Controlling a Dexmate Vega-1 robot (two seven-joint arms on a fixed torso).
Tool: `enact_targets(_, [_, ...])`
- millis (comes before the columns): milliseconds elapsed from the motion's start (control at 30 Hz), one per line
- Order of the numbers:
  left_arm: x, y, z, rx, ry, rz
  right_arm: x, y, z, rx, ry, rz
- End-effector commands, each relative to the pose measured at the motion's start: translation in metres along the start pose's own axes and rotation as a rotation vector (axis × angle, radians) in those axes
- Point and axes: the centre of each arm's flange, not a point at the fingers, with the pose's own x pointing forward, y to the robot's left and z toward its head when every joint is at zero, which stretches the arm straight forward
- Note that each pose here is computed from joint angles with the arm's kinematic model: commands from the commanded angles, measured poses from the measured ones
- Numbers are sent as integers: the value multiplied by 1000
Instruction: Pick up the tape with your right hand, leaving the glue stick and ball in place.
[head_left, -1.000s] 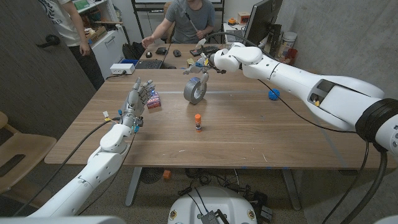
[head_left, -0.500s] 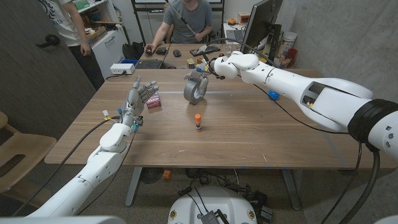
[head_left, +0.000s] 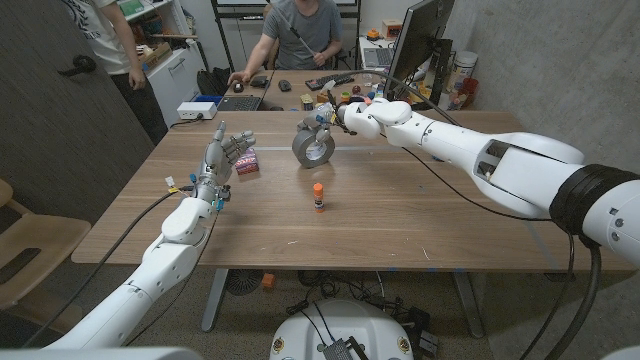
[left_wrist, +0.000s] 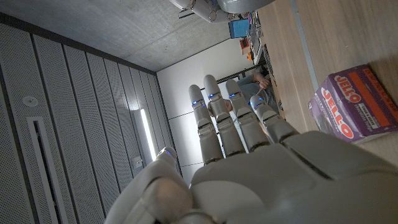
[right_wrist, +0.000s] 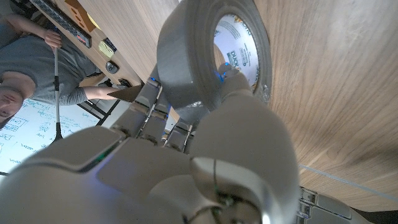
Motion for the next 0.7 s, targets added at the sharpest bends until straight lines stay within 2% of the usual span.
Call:
enact_targets(33, [6, -3, -4, -12, 8, -10, -6, 7, -9, 85, -6, -40])
enact_targets(267, [10, -6, -5, -17, 10, -18, -18, -5, -21, 109, 5, -46])
enact_targets(367, [13, -8, -6, -19, 11, -28, -27, -18, -30, 102, 16, -46])
enact_targets(567, [17, -14, -8, -21, 14, -54, -46, -49, -45, 61, 60, -72])
enact_targets(700, [19, -18, -8, -16, 18, -74, -63, -82, -57, 20, 99, -89])
